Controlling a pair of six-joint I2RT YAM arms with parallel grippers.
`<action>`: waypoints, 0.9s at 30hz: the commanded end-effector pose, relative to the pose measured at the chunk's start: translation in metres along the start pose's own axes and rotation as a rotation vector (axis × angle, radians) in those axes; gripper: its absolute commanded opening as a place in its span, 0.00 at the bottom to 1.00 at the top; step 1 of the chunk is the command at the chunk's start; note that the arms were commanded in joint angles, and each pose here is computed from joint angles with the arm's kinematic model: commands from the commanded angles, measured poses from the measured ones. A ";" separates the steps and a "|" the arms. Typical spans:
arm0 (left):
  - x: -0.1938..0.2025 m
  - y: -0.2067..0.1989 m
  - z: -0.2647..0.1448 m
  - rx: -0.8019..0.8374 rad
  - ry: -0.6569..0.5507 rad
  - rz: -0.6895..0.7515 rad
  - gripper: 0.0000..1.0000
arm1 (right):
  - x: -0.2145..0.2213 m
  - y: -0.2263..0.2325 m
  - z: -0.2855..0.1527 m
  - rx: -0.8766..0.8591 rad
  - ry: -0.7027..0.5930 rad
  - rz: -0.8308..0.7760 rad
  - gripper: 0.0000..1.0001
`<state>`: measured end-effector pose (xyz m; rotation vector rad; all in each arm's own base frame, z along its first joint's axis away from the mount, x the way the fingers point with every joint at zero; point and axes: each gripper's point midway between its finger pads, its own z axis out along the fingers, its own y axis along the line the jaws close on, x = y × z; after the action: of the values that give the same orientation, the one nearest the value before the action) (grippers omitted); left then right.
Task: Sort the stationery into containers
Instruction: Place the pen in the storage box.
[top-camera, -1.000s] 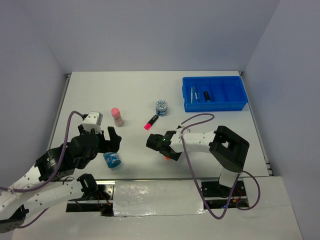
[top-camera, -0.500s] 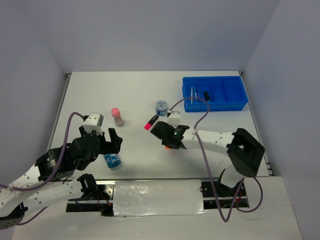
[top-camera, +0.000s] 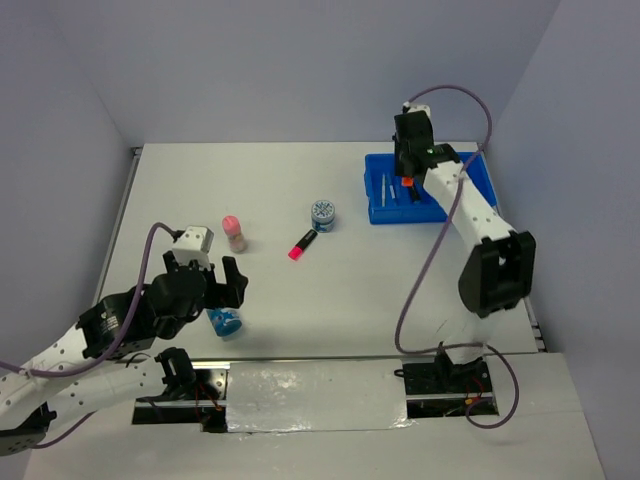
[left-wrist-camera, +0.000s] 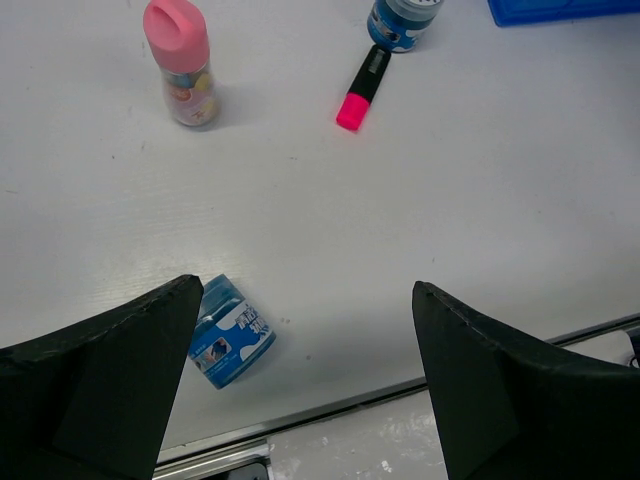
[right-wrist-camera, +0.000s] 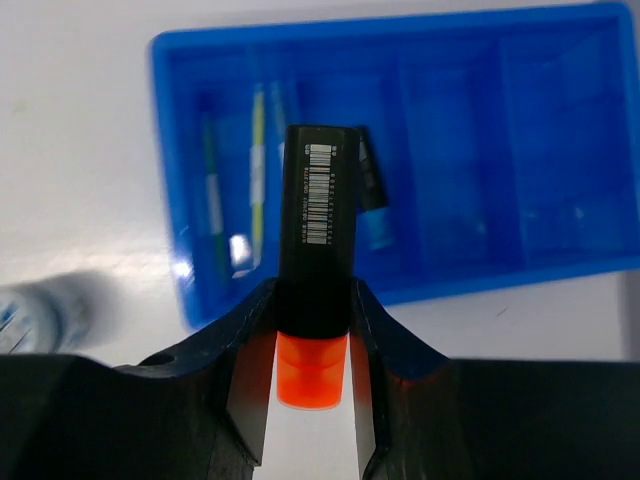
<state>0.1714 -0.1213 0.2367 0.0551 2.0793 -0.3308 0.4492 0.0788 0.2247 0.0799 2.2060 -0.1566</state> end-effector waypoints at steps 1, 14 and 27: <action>-0.009 -0.001 -0.007 0.026 -0.041 -0.024 0.99 | 0.009 -0.024 0.039 0.068 0.137 -0.177 0.03; 0.001 -0.019 0.002 0.080 0.012 0.055 0.99 | 0.053 -0.032 0.135 0.056 0.314 -0.103 0.11; 0.016 -0.037 0.023 0.060 0.105 0.118 0.99 | 0.009 -0.055 0.086 0.061 0.217 0.057 1.00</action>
<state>0.1720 -0.1528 0.2175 0.2183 2.1534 -0.3221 0.5129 0.0103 0.1018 0.1366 2.5455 -0.2578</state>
